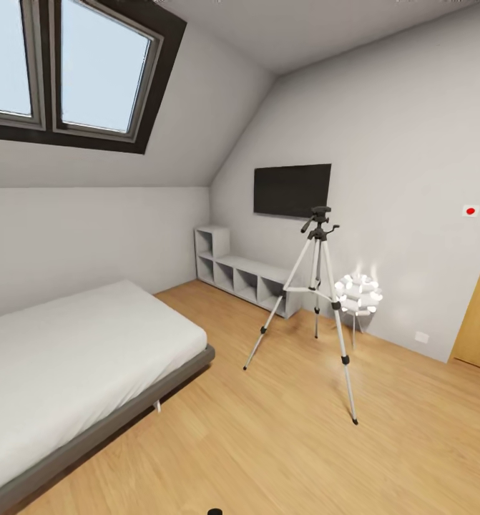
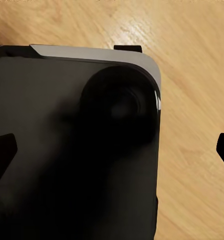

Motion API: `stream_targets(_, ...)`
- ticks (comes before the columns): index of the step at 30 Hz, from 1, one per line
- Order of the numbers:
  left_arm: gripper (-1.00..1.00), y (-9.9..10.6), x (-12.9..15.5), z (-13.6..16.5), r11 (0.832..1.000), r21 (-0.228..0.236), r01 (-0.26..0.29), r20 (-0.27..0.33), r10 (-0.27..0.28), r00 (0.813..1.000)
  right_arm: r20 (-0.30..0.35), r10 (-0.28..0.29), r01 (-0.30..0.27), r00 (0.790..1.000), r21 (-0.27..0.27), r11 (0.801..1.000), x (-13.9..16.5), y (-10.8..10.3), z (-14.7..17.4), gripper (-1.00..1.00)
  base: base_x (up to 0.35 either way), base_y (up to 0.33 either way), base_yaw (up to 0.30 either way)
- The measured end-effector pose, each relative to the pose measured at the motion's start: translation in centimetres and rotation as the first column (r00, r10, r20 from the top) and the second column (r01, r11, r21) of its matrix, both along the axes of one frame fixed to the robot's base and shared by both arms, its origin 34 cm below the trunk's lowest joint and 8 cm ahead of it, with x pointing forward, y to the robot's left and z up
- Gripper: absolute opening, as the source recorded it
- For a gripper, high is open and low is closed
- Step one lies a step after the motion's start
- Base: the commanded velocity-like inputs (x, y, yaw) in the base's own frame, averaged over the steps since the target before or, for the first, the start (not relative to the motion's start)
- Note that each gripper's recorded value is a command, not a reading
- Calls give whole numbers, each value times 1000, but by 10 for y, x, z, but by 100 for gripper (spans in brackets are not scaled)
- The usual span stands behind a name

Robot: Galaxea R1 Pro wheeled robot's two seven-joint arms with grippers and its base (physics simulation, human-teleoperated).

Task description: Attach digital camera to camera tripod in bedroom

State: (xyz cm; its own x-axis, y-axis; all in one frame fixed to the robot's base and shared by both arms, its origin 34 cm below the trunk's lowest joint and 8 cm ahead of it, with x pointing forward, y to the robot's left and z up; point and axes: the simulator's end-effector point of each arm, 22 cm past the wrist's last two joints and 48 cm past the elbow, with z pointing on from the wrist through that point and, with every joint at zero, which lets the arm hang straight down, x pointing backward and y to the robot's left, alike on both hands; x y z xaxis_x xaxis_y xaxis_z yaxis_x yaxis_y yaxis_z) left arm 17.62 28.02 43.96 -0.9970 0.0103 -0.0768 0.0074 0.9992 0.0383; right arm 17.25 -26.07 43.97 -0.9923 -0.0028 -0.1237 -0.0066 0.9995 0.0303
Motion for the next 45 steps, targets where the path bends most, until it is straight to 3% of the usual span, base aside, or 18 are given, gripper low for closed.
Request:
stream_targets(16,100,0,2,0,1000,0,0,5,0,1000,5,0,0,1000,0,1000,2,0,0,100,0,0,0)
stream_targets(45,100,0,-15,-1,1000,0,0,-39,0,999,-39,0,0,999,0,1000,-15,0,-1,100,0,0,0)
